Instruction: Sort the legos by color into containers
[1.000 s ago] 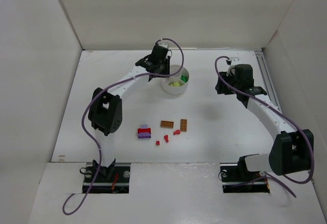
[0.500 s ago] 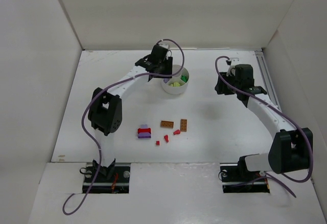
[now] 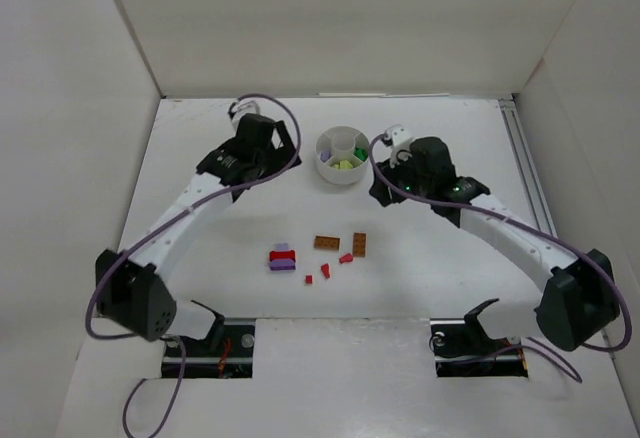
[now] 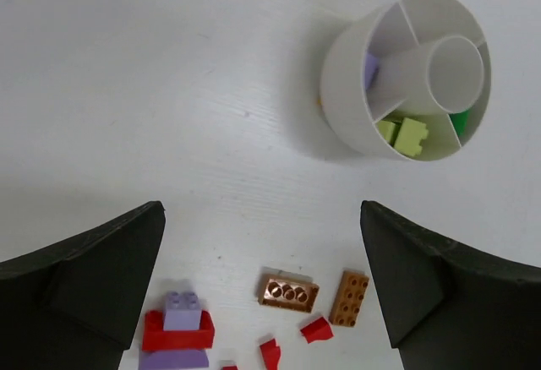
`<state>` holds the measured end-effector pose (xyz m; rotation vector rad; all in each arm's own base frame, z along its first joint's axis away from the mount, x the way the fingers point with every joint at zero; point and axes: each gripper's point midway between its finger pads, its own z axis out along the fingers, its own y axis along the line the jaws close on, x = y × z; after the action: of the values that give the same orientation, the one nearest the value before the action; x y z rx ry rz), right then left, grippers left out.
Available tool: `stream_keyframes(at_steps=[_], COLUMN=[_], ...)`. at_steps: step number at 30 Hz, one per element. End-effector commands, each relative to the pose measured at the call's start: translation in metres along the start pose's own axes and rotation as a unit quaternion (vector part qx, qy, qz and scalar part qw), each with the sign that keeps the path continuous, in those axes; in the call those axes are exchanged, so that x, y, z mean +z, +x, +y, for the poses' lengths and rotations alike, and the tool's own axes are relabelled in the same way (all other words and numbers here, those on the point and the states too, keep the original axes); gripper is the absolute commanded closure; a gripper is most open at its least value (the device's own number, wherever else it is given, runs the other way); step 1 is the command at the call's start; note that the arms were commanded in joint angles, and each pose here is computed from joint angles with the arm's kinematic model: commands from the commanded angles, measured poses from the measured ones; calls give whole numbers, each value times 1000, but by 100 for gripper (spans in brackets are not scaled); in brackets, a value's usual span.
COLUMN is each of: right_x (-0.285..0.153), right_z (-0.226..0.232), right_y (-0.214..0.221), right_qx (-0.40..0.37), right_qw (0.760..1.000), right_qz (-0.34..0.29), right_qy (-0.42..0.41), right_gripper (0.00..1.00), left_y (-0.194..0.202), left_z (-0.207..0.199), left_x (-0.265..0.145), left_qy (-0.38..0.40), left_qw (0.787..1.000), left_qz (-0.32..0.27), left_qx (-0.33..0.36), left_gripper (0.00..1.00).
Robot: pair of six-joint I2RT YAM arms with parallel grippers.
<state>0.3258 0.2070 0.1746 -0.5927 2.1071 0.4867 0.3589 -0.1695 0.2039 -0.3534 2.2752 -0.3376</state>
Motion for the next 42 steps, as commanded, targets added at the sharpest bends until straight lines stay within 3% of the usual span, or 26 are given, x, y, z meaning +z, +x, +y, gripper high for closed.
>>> stream_keyframes(at_steps=[1, 9, 14, 17, 31, 42], right_x=[14, 58, 77, 96, 150, 161], right_z=[56, 156, 215, 234, 225, 228], right_y=[-19, 3, 15, 33, 67, 83], right_qx=[-25, 30, 24, 61, 113, 146], right_qw=[998, 995, 994, 991, 986, 977], right_qz=[-15, 34, 54, 93, 121, 144], right_qy=[-52, -85, -94, -72, 36, 52], right_gripper=[42, 43, 43, 41, 40, 43], left_y=[39, 72, 75, 79, 76, 77], left_z=[68, 109, 120, 125, 120, 120], left_x=[-23, -92, -117, -121, -131, -130], left_qy=[-124, -87, -70, -75, -33, -26], left_qw=[984, 969, 968, 968, 975, 976], left_qz=[6, -25, -44, -40, -55, -60], left_qx=[-127, -230, -238, -236, -215, -207], left_gripper=[0, 0, 0, 0, 0, 0])
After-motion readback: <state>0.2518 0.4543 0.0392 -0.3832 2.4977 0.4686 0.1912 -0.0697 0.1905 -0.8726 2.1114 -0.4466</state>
